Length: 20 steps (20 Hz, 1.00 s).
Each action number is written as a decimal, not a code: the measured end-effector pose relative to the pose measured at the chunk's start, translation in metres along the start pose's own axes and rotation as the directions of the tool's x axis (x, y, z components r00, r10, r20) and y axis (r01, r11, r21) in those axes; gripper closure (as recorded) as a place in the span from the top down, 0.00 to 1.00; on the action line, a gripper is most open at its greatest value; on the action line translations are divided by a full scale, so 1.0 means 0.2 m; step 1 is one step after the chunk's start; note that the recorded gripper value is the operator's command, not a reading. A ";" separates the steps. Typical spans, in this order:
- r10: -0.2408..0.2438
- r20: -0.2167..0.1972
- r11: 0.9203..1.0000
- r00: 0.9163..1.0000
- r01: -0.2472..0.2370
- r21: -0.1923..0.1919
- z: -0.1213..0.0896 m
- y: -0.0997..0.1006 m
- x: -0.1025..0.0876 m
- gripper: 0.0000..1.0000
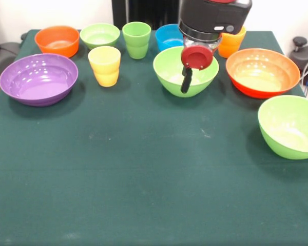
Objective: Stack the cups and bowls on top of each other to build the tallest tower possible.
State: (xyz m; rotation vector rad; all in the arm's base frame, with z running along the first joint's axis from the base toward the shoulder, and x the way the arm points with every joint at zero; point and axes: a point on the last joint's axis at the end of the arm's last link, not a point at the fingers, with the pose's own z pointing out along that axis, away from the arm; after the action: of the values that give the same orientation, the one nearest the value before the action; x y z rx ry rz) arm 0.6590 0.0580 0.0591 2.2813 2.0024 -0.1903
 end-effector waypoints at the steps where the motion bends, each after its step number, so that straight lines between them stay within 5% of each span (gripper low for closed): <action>1: 0.001 -0.001 1.000 1.000 -0.001 -0.002 -0.01 0.00 0.00 1.00; 20: 0.011 0.004 1.000 1.000 -0.011 -0.011 -0.02 -0.02 -0.02 1.00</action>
State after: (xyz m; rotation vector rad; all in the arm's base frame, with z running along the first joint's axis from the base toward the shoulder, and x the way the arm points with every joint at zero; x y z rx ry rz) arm 0.6553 0.0543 0.0645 2.2832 1.9836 -0.1828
